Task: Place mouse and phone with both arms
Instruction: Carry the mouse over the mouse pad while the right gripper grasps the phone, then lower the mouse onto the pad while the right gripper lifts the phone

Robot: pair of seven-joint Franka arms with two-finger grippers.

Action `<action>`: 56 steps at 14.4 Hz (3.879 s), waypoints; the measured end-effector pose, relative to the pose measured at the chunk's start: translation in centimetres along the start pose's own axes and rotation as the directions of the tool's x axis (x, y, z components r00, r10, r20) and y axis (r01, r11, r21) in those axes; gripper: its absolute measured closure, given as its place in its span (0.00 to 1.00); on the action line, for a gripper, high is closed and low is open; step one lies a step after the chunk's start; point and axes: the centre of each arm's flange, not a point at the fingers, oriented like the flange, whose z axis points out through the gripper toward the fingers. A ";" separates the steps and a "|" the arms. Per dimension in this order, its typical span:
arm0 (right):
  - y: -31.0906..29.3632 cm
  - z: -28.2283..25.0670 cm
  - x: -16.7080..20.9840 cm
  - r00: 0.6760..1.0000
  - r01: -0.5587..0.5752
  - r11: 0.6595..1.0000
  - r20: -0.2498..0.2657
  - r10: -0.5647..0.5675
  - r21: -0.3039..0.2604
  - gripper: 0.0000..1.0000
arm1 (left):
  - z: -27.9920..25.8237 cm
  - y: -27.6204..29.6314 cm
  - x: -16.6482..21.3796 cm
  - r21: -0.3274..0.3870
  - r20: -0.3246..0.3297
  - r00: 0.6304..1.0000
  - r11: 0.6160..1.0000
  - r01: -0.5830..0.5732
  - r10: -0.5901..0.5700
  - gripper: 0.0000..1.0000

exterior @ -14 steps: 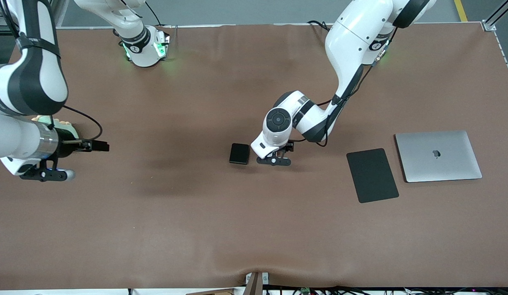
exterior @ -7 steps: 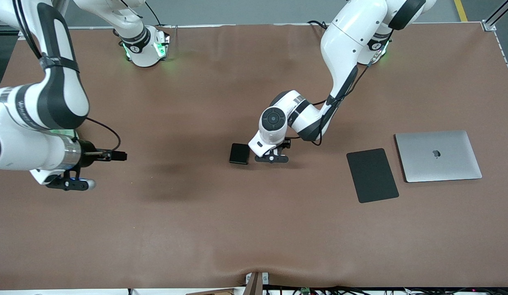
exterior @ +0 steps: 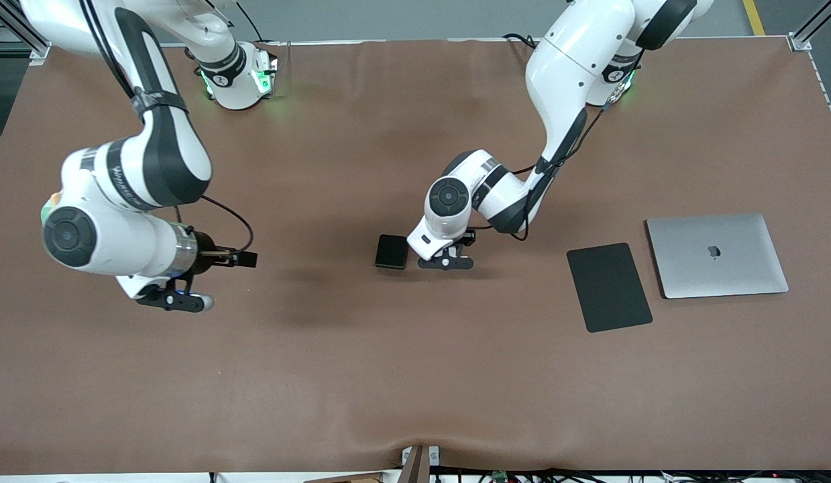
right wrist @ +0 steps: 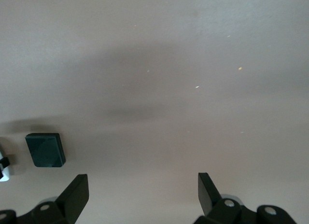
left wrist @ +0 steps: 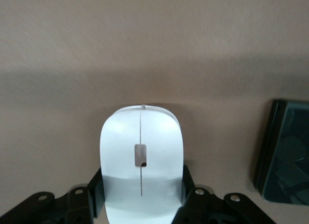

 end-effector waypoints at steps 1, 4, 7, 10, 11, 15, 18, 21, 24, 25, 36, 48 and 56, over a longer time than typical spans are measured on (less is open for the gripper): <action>-1.3 0.8 -0.1 1.000 -0.006 1.000 -0.002 0.006 0.000 0.00 | -1.5 -1.0 1.0 0.008 -0.013 1.000 1.000 0.004 -0.004 0.38; -5.9 4.1 -0.7 1.000 0.019 1.000 -0.018 -0.020 -0.010 0.00 | -7.5 -6.9 4.9 0.022 -0.034 0.999 0.999 -0.029 0.030 0.38; -11.1 7.8 -1.9 0.999 0.003 1.000 -0.044 -0.004 -0.016 0.00 | -10.0 -14.5 8.7 0.021 -0.039 0.999 1.000 -0.023 0.024 0.38; -15.3 11.2 -3.6 0.998 0.018 1.000 -0.059 -0.019 -0.026 0.00 | -8.2 -20.6 11.0 0.023 -0.016 0.999 0.999 0.046 -0.046 0.38; -16.3 12.0 -4.0 0.998 0.013 1.000 -0.066 -0.015 -0.025 0.00 | -7.4 -22.4 11.7 0.021 -0.013 0.997 0.997 0.073 -0.072 0.38; -18.6 14.2 -5.1 0.997 0.015 0.999 -0.076 -0.017 -0.028 0.00 | -4.9 -31.3 14.0 0.085 -0.029 0.990 0.986 0.142 -0.140 0.38; -19.9 17.2 -5.9 0.998 0.032 0.998 -0.057 -0.035 -0.051 0.00 | -3.6 -34.8 14.3 0.089 -0.049 0.985 0.982 0.168 -0.164 0.38; -21.8 19.8 -7.1 0.998 0.027 0.998 -0.061 -0.030 -0.059 0.00 | -1.8 -35.8 14.1 0.086 -0.045 0.986 0.983 0.164 -0.160 0.38; -24.0 22.4 -8.6 0.996 0.027 0.998 -0.079 -0.031 -0.058 0.00 | -0.3 -36.6 13.7 0.089 -0.030 0.989 0.985 0.150 -0.148 0.38; -24.3 23.2 -8.8 0.996 0.027 0.998 -0.083 -0.032 -0.059 0.00 | 0.1 -36.7 13.5 0.090 -0.023 0.989 0.985 0.146 -0.144 0.38; -25.0 26.9 -8.9 0.994 0.010 0.998 -0.106 -0.016 -0.056 0.00 | 0.7 -37.0 12.0 0.096 0.002 0.990 0.985 0.141 -0.142 0.38; -22.7 22.3 -5.3 0.991 -0.030 0.995 -0.130 0.018 -0.095 0.21 | -5.6 -37.7 13.6 0.064 -0.115 0.981 0.985 0.163 -0.155 0.00; -11.9 15.8 1.0 0.991 -0.116 0.988 -0.070 0.110 -0.104 0.21 | -23.5 -38.3 13.1 0.019 -0.166 0.956 0.969 0.248 -0.242 0.00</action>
